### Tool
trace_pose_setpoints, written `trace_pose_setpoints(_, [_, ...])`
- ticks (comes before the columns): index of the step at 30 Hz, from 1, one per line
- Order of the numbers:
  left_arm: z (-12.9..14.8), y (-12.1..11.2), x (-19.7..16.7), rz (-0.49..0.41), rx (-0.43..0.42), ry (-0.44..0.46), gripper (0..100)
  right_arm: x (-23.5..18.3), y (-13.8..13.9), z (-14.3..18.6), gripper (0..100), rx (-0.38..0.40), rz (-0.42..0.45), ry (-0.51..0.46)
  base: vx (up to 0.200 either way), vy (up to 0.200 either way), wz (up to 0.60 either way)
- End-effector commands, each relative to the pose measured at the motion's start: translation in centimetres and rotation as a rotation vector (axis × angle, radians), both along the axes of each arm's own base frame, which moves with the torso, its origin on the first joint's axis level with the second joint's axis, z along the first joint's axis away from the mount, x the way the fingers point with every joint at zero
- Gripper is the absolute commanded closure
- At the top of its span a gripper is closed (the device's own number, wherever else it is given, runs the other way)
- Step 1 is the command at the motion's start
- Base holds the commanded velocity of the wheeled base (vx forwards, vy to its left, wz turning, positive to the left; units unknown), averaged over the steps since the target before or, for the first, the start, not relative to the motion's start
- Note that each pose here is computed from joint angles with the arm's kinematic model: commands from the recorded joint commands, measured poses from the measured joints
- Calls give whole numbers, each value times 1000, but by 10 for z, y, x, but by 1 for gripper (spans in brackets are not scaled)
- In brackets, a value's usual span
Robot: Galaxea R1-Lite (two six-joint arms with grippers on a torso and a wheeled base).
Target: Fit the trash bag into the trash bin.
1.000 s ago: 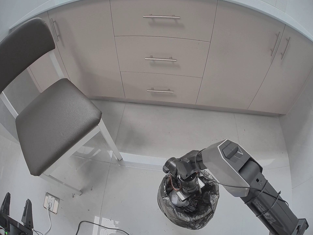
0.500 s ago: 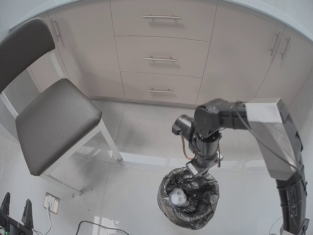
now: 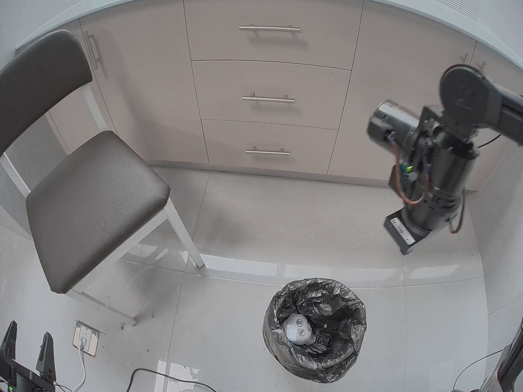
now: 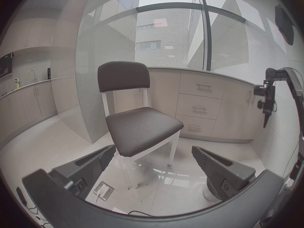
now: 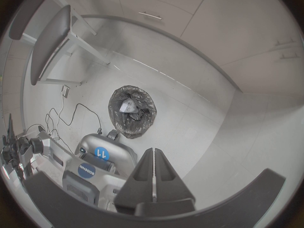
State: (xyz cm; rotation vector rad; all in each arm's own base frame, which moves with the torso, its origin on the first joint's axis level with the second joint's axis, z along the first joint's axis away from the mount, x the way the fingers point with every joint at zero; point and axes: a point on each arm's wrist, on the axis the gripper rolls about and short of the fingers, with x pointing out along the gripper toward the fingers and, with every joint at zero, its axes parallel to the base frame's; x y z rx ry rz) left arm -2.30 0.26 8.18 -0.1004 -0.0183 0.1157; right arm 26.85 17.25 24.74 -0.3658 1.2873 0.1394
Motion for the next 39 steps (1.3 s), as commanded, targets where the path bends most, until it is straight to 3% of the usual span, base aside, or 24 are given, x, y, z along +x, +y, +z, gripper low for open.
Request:
trace_pose_setpoints(1, [-2, 0, -1, -6, -1, -9, 0, -44, -36, 50, 100, 54, -36, -80, 0, 0, 0])
trace_pose_setpoints(5, [-2, 0, -1, -17, 2, -4, 0, -66, -50, 65, 100, 61, -38, -89, 0, 0, 0])
trace_pose_setpoints(8, [-2, -1, -2, -38, 14, 11, 0, -113, -80, 98, 100, 134, -31, -201, 0, 0, 0])
trace_pose_setpoints(12, [-6, -3, 0, -130, 114, 26, 0, -148, -102, 116, 100, 191, -20, -298, 0, 0, 0])
trace_pose_setpoints(19, [-6, -3, 0, -125, 79, 23, 0, -196, -134, 133, 100, 260, -13, -426, 0, 0, 0])
trace_pose_setpoints(25, [-6, -3, 0, -127, 85, 20, 0, -242, -166, 141, 100, 306, -94, -565, 0, 0, 0])
trace_pose_setpoints(28, [-6, -3, 0, -127, 87, 20, 0, -317, -196, 138, 100, 366, -183, -767, 0, 0, 0])
trace_pose_setpoints(32, [-6, -3, 0, -127, 87, 19, 0, -414, -216, 112, 100, 342, -162, -1040, 0, 0, 0])
trace_pose_setpoints(35, [-6, -3, 0, -127, 87, 19, 0, -468, -217, 89, 100, 310, -158, -1234, 0, 0, 0])
trace_pose_setpoints(39, [-6, -3, 0, -127, 87, 19, 0, -543, -199, 53, 100, 308, -180, -1612, 0, 0, 0])
